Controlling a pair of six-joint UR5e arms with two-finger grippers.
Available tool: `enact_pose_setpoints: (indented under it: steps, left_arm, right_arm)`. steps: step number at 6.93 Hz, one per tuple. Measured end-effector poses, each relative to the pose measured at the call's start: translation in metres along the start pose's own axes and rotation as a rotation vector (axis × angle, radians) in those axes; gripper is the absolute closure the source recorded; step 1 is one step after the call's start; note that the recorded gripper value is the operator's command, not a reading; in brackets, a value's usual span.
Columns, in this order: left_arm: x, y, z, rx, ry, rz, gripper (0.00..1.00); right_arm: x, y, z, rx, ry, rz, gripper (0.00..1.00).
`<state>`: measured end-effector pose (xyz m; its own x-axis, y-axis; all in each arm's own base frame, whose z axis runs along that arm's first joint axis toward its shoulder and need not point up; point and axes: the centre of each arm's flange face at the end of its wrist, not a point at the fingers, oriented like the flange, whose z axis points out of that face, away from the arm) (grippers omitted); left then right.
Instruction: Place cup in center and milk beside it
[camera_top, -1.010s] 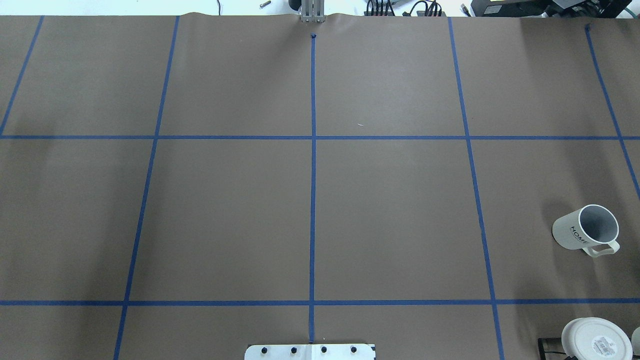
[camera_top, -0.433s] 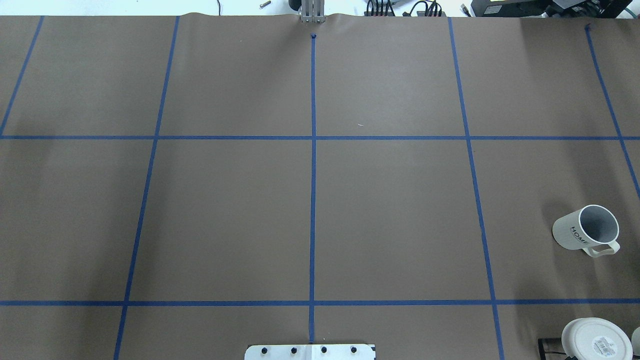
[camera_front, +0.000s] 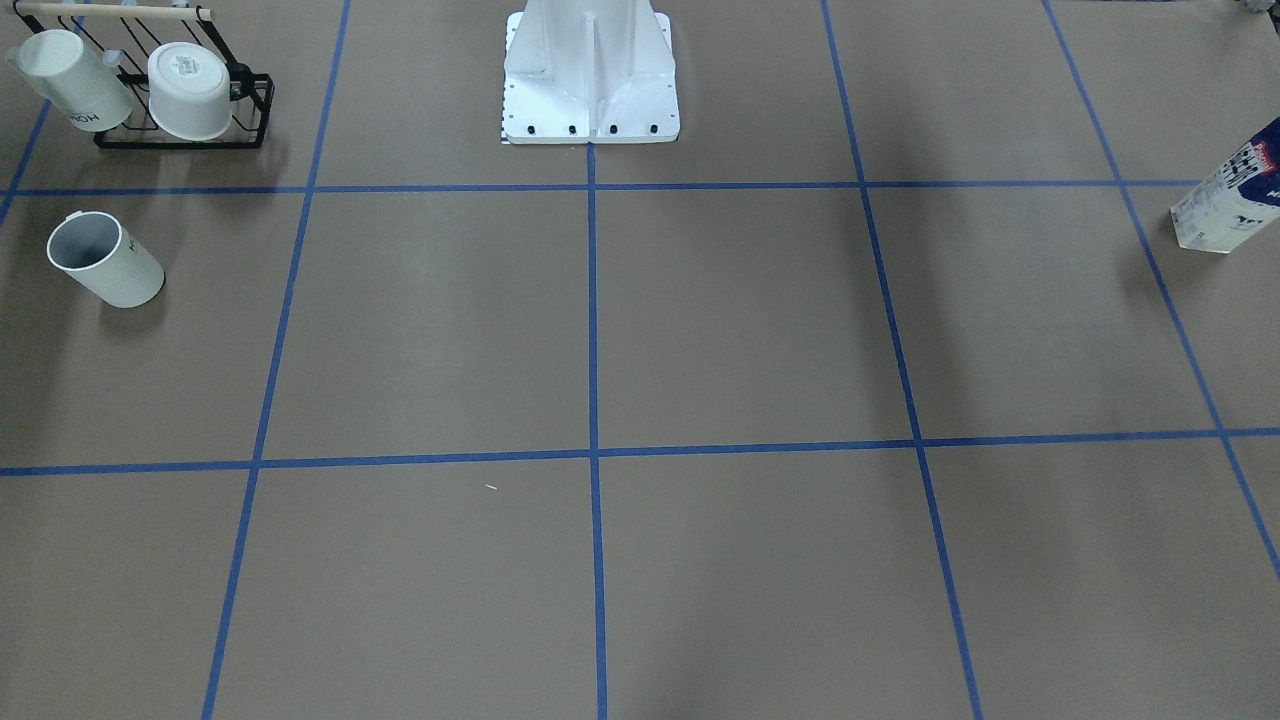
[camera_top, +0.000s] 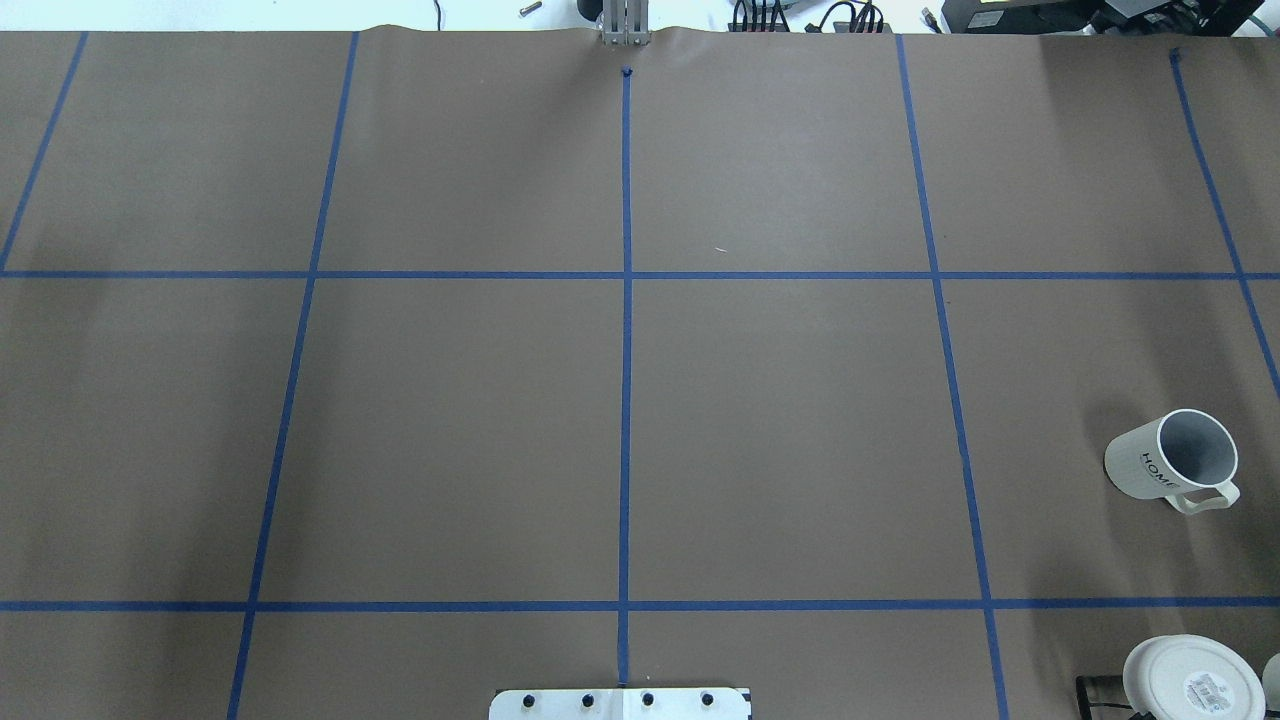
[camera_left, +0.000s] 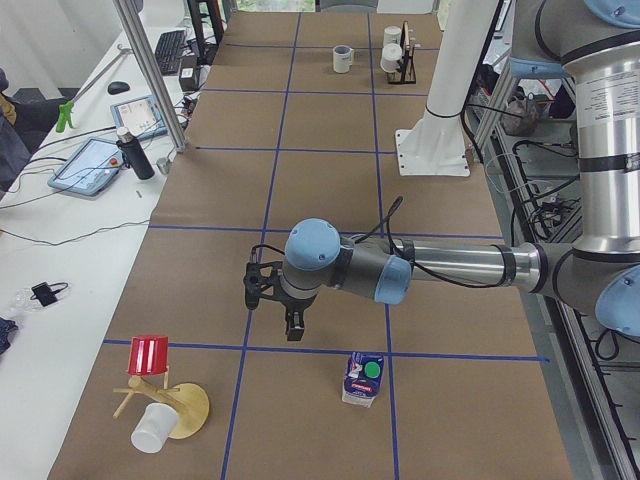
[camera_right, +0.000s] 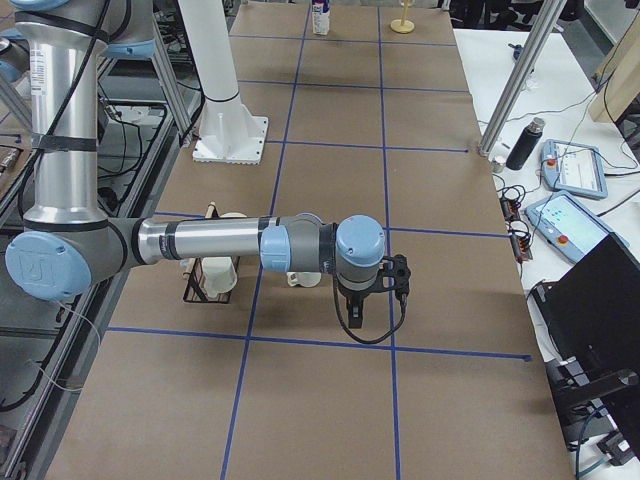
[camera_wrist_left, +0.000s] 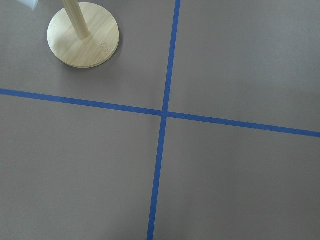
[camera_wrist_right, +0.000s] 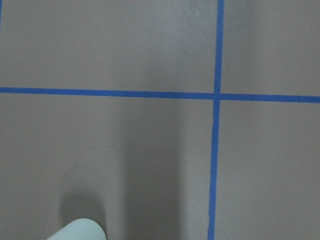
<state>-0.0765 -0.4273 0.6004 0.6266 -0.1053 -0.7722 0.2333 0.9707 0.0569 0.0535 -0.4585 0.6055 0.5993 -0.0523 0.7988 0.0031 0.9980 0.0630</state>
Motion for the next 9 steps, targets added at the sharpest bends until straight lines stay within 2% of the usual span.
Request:
enact_pose_setpoints:
  steps: [1,3,5,7,8,9]
  left_arm:
    - [0.000,0.001,0.000,-0.001,0.000,0.000,0.02]
    - [0.000,0.002,0.000,0.004,0.001,0.005,0.02]
    - [0.000,0.002,-0.001,0.007,0.002,0.007,0.02]
    - [0.000,0.003,-0.001,0.007,0.002,0.005,0.02]
    - [0.000,0.003,0.000,0.006,0.002,0.005,0.02]
    - [0.000,0.002,0.000,0.007,0.002,0.008,0.02]
  right_arm:
    - [-0.008,0.006,0.017,-0.017,-0.005,-0.013,0.00]
    - [-0.050,0.015,0.057,-0.044,0.016,-0.007,0.01]
    - [-0.093,0.036,0.088,-0.105,0.019,-0.038,0.02]
    - [-0.113,0.053,0.118,-0.171,0.045,-0.091,0.08]
    - [-0.118,0.057,0.128,-0.192,0.053,-0.109,0.11]
    - [-0.122,0.060,0.136,-0.209,0.059,-0.125,0.25]
